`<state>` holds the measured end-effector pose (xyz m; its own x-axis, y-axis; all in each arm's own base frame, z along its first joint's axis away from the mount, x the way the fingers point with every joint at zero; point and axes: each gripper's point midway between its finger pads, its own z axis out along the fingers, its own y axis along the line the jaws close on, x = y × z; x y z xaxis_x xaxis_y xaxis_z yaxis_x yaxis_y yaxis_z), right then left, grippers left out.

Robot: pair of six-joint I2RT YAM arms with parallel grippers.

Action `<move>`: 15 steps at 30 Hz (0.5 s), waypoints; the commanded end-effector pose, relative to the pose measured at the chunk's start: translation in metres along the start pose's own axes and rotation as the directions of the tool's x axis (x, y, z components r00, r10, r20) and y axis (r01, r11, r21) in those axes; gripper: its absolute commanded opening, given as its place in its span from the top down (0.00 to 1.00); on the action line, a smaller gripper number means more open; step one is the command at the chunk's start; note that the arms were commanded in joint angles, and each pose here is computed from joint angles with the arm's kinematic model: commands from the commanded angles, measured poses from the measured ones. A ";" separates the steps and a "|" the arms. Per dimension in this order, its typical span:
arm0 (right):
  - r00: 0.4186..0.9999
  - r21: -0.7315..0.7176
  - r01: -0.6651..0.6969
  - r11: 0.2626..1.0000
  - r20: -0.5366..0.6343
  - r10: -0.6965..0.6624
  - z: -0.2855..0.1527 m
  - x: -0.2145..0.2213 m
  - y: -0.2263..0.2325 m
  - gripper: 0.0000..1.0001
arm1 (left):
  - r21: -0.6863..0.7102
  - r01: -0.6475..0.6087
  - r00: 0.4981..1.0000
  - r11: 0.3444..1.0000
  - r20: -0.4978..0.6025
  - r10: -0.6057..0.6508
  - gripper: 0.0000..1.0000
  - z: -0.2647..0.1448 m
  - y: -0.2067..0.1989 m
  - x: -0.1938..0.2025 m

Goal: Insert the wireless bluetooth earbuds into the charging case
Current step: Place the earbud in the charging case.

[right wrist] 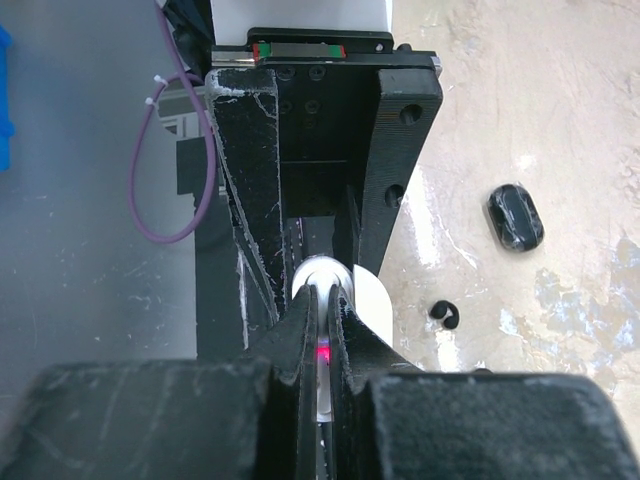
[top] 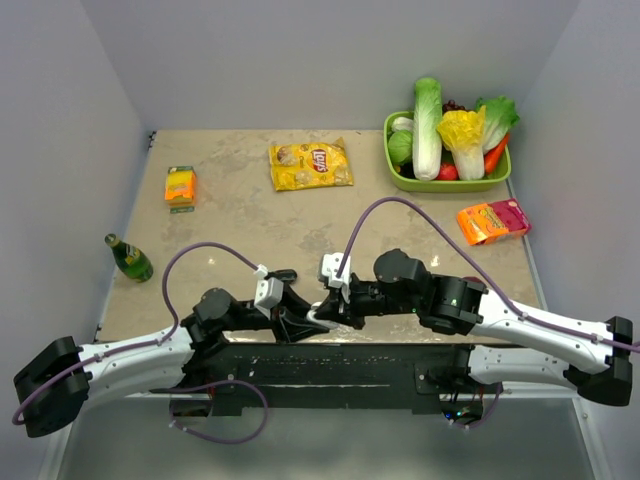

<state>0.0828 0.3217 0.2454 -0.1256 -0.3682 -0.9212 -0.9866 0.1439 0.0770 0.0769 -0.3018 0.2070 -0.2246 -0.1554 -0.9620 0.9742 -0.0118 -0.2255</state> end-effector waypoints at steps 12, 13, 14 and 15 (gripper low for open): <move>0.965 0.085 -0.069 0.994 0.259 0.045 -0.031 -0.073 -0.006 0.58 | -0.020 -0.078 0.992 0.997 0.097 0.080 1.00 0.003 0.001 -0.024; 0.957 0.087 -0.068 0.994 0.286 0.040 -0.036 -0.083 -0.005 0.57 | -0.027 -0.076 0.993 0.997 0.093 0.079 1.00 0.002 0.003 -0.022; 0.947 0.090 -0.069 0.994 0.320 0.036 -0.045 -0.091 -0.004 0.57 | -0.028 -0.075 0.993 0.997 0.091 0.077 1.00 0.002 0.003 -0.021; 0.938 0.115 -0.081 0.990 0.343 0.037 -0.050 -0.096 -0.008 0.57 | -0.030 -0.075 0.993 0.997 0.093 0.078 1.00 0.002 0.004 -0.022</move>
<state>0.0882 0.3167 0.2822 -0.1590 -0.2362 -0.9586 -0.9690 0.2231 0.1058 0.0844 -0.3016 0.2119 -0.2127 -0.1850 -0.9594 0.9749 0.0260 -0.2212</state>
